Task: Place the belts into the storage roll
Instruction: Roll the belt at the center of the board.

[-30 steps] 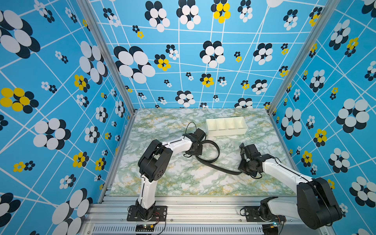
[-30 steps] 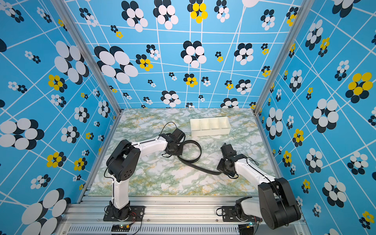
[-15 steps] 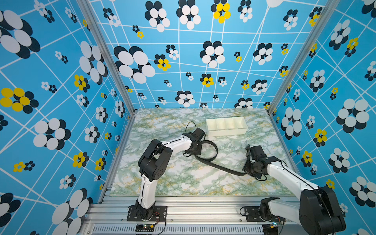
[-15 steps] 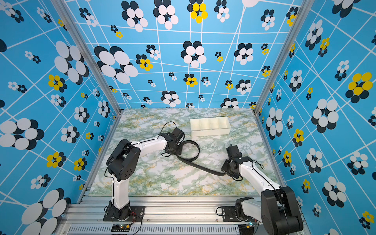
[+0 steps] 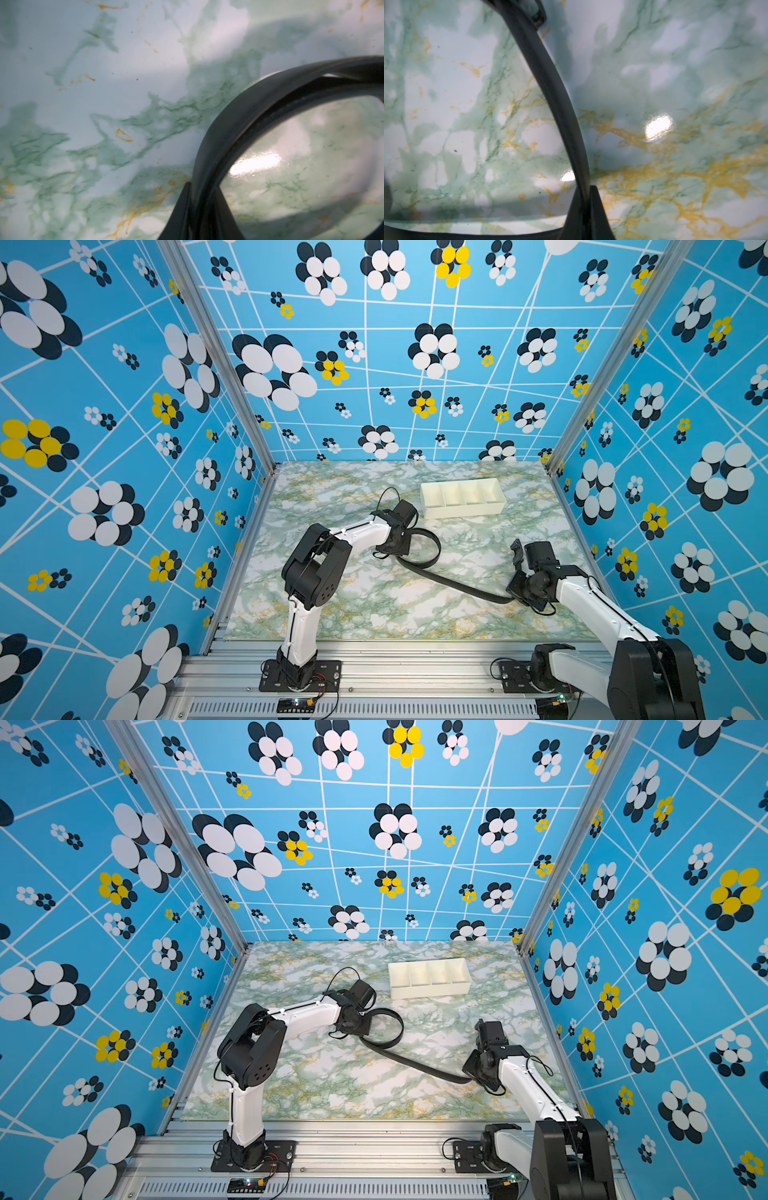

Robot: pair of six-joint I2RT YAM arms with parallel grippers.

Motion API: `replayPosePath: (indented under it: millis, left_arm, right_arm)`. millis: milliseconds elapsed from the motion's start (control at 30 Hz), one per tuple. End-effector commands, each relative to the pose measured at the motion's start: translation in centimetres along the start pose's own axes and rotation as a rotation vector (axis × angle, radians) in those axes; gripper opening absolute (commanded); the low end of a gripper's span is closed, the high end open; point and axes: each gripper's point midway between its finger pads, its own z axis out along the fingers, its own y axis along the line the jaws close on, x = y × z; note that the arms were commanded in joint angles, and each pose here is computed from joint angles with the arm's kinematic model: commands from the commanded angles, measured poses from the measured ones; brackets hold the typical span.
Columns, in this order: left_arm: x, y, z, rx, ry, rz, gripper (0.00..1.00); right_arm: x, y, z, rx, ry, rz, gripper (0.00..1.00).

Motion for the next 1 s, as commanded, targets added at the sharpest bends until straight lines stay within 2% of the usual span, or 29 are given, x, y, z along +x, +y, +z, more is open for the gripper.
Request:
replayPosePath:
  millis: [0, 400, 567, 767, 967]
  left_arm:
    - [5.7, 6.8, 3.2, -0.226, 0.219, 0.019, 0.19]
    - [6.7, 8.4, 3.7, -0.227, 0.249, -0.009, 0.19]
    - [6.6, 7.7, 4.0, -0.197, 0.264, 0.022, 0.14]
    - [7.2, 6.8, 4.6, -0.201, 0.302, 0.11, 0.14]
    - [6.8, 5.3, 3.9, -0.236, 0.255, 0.263, 0.13]
  right_arm:
    - [0.5, -2.6, -0.1, 0.095, 0.006, -0.002, 0.0]
    - [0.0, -3.3, -0.1, 0.101, 0.001, 0.041, 0.0]
    - [-0.8, -2.7, -0.3, 0.087, -0.015, 0.021, 0.0]
    - [-3.6, -0.1, -0.3, 0.032, -0.024, 0.002, 0.0]
    - [-7.0, 3.7, 0.8, -0.021, 0.005, -0.037, 0.0]
